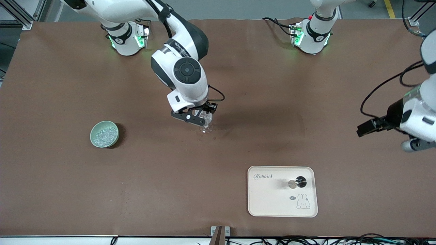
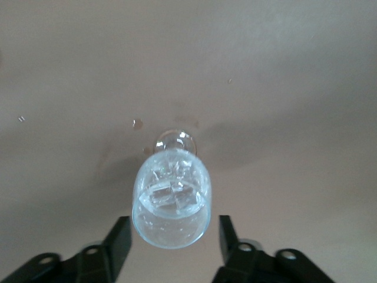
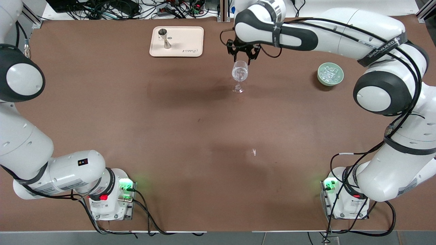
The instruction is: Pour wine and add ice with both arms
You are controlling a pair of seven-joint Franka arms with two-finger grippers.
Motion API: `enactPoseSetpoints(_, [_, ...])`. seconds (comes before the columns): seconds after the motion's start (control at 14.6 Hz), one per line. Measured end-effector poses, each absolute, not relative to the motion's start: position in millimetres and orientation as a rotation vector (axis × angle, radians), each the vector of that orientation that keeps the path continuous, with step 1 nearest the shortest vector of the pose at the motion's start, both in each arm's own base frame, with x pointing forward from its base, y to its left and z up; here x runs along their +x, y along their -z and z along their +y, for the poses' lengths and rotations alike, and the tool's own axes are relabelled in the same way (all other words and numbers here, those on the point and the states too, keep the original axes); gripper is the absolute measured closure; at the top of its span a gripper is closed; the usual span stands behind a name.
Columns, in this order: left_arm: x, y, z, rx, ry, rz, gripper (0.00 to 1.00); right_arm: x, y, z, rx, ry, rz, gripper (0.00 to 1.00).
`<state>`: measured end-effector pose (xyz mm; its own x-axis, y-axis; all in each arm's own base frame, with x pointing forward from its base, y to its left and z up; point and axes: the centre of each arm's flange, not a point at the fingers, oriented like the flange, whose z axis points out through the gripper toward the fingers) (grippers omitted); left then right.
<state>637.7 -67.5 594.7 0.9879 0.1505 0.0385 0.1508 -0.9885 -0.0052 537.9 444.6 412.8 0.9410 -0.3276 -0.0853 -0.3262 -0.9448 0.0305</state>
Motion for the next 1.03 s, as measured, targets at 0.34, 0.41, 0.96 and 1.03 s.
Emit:
enactPoseSetpoints(0.34, [591,-641,-84,-3.067,0.051,-0.097,0.00,562,-529,357,3.068,-0.052,-0.538,0.00])
enactPoseSetpoints(0.41, [580,-647,-88,-3.074,0.034,-0.098,0.00,566,-556,324,3.057,-0.072,-0.536,0.00])
enactPoseSetpoints(0.96, [529,-650,-66,-3.120,-0.027,-0.124,0.00,579,-647,68,2.977,-0.036,-0.433,0.00])
enactPoseSetpoints(1.03, [525,-648,-67,-3.119,-0.027,-0.114,0.00,579,-648,43,2.972,-0.019,-0.406,0.00])
